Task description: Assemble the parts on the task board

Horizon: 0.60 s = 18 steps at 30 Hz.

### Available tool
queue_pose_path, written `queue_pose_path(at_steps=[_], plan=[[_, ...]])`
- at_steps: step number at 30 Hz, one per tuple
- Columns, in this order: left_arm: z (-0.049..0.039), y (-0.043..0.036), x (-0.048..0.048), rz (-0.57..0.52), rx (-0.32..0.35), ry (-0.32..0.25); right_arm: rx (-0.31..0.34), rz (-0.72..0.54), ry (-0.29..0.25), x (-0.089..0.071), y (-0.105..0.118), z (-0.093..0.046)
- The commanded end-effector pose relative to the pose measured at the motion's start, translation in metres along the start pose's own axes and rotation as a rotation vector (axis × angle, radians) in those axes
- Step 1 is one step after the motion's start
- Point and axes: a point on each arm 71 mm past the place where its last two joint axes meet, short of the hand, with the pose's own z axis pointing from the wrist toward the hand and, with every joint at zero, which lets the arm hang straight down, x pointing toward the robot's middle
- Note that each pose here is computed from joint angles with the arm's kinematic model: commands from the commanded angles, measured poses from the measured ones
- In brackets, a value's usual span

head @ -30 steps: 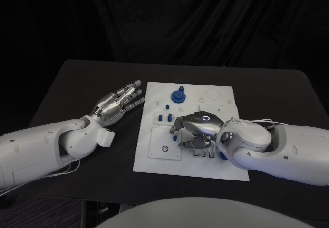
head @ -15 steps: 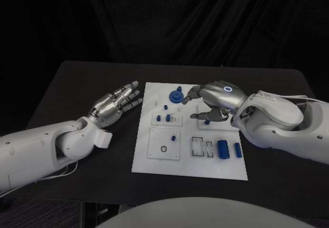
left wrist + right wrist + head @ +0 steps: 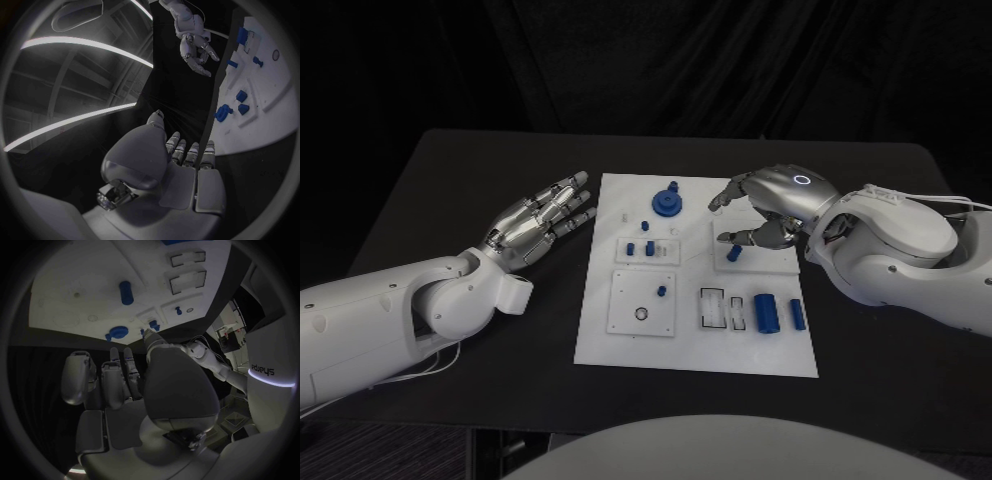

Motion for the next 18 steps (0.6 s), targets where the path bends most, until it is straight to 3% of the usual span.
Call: queue_pose_path(at_steps=[1,18], plan=[[0.0006,0.0002,0.0018,-0.008,0.01,0.004,0.05,0.005,0.033,0.007,-0.004,-0.003],[0.0002,0.0002,0.0017,-0.009,0.011,0.004,0.059,0.052,0.109,0.031,-0.007,-0.01]])
